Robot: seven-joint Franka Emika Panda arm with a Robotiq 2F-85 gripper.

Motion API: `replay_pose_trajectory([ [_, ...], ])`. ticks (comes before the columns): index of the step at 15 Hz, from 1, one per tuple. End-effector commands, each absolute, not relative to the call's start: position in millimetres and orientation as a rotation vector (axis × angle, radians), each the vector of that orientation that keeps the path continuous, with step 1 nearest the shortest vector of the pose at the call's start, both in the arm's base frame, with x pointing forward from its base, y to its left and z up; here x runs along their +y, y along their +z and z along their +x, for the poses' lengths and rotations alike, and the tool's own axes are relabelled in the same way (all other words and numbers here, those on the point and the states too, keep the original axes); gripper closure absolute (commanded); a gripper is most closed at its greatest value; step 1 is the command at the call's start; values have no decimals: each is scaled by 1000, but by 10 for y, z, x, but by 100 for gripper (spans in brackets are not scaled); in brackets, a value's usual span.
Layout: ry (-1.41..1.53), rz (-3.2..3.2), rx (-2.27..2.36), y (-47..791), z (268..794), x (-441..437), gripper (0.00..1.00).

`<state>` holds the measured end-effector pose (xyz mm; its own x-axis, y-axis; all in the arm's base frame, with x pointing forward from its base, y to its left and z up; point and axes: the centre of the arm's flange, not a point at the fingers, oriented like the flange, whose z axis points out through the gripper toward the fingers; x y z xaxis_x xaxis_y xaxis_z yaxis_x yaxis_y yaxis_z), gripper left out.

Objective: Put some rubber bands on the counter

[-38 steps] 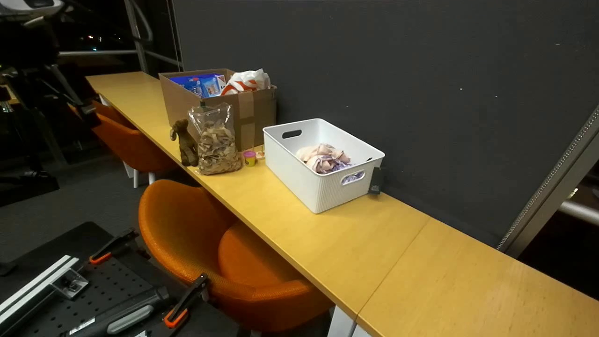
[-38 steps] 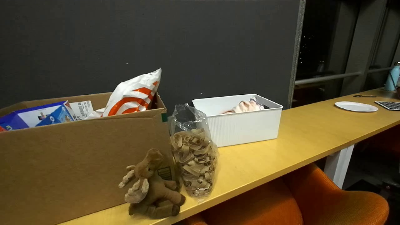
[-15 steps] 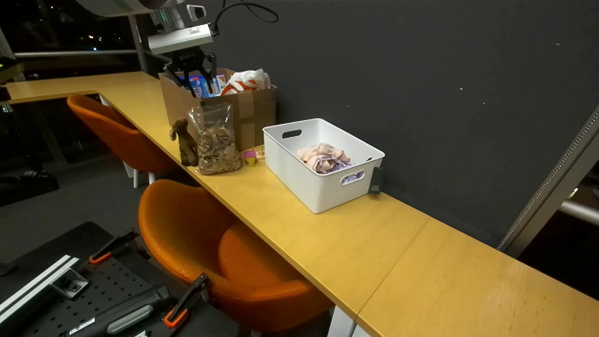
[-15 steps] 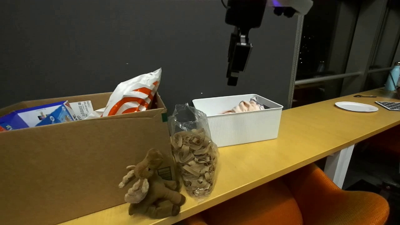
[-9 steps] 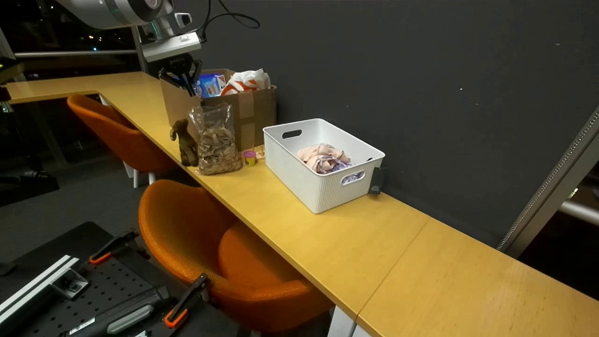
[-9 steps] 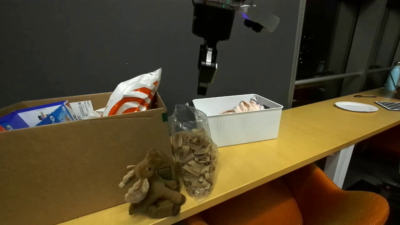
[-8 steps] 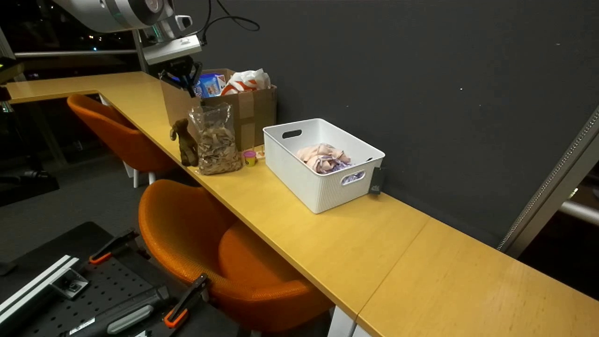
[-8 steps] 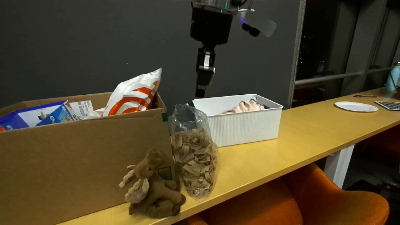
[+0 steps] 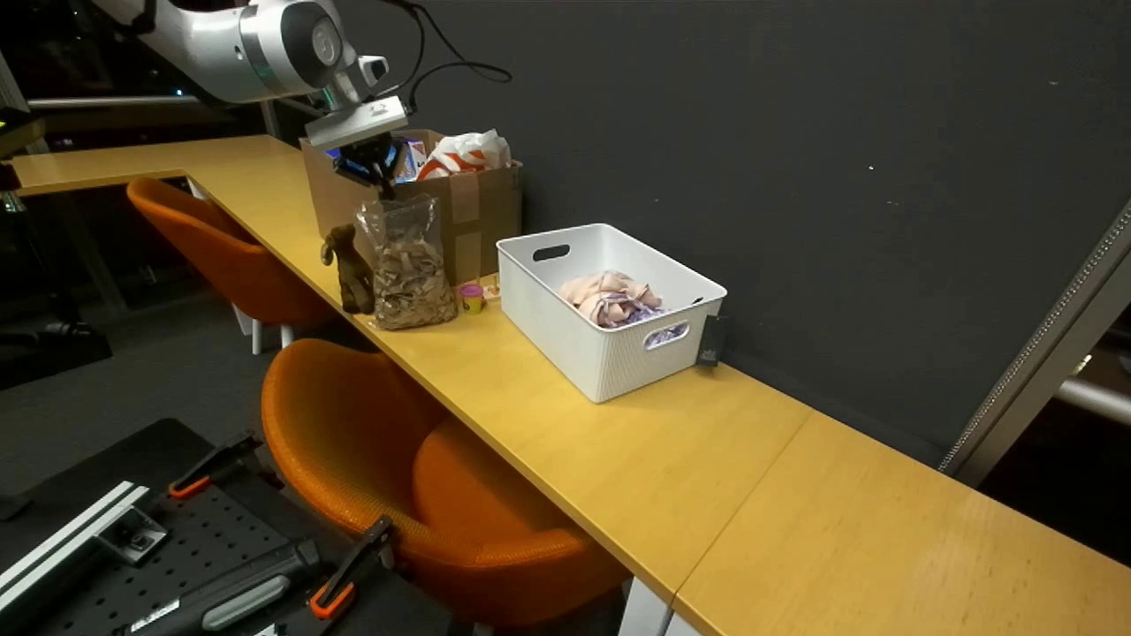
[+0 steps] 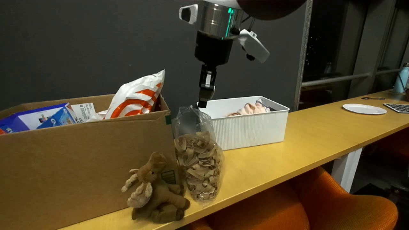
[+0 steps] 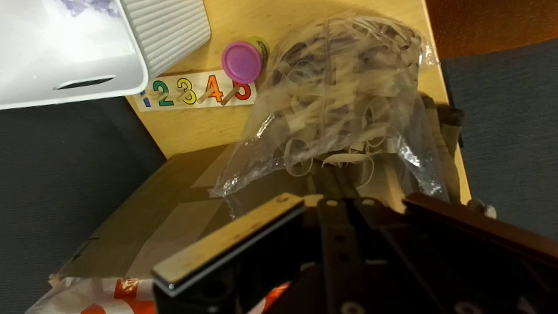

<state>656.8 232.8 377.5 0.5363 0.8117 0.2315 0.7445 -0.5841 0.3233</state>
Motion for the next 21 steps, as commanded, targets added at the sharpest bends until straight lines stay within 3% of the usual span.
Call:
replay_pose_trajectory([
  [1, 599, 2618, 1311, 3627, 6751, 2340, 100],
  [21, 701, 2748, 1343, 3163, 6592, 1889, 100],
])
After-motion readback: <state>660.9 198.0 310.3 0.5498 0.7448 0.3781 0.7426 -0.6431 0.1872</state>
